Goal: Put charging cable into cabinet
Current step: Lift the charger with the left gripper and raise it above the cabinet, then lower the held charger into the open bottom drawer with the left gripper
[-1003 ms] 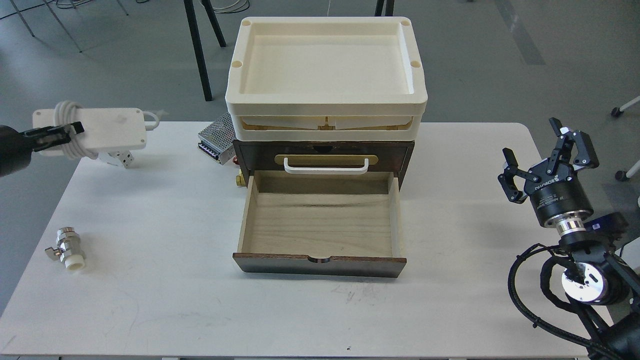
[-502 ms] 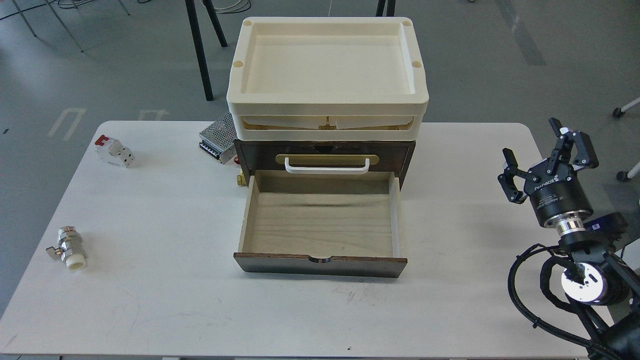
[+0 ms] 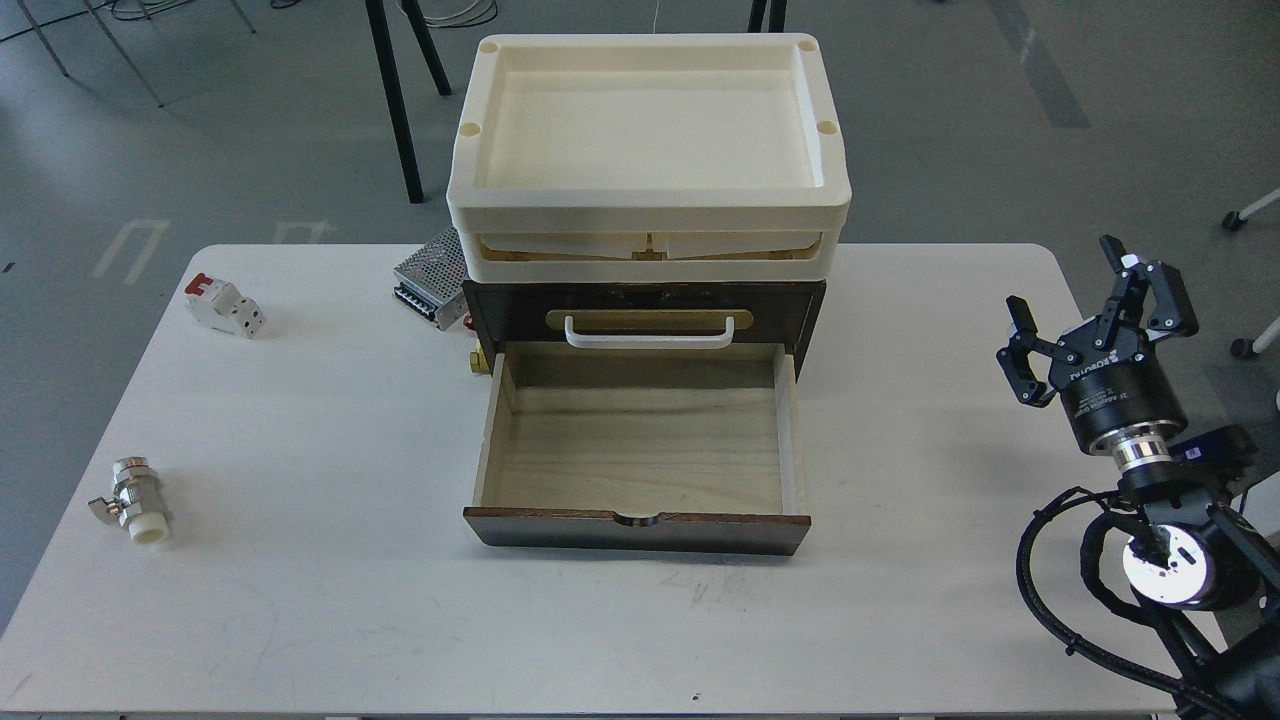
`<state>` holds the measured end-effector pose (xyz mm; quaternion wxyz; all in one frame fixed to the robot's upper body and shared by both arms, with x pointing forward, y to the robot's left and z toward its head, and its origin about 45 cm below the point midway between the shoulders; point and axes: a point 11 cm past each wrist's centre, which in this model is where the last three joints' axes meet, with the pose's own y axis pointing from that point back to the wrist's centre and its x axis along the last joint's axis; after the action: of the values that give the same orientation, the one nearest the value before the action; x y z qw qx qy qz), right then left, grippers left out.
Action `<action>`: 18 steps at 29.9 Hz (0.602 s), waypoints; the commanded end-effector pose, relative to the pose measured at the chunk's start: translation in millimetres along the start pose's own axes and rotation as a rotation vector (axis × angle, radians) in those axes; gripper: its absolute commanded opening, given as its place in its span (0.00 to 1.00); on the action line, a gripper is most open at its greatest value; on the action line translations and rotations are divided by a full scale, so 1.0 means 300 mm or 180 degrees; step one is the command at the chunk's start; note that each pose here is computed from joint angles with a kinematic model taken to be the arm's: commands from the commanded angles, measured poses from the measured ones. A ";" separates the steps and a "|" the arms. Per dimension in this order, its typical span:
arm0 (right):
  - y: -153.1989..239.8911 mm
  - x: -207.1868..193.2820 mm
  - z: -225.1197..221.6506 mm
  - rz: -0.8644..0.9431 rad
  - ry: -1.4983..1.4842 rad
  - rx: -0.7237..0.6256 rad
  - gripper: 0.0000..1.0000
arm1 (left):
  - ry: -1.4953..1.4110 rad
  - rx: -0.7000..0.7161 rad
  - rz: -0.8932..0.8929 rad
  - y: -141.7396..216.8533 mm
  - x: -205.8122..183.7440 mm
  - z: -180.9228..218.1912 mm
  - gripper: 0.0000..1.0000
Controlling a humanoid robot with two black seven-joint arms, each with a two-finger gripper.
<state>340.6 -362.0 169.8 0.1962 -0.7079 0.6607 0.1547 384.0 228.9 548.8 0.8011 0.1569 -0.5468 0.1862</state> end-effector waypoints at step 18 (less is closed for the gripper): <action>0.000 0.000 0.000 0.0001 0.0001 0.0000 0.99 | 0.0194 -0.0167 -0.1620 -0.244 -0.777 -0.097 0.04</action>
<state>340.6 -362.0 169.8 0.1961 -0.7078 0.6608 0.1547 369.9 140.9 339.5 0.8334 0.2546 -0.4898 -0.0274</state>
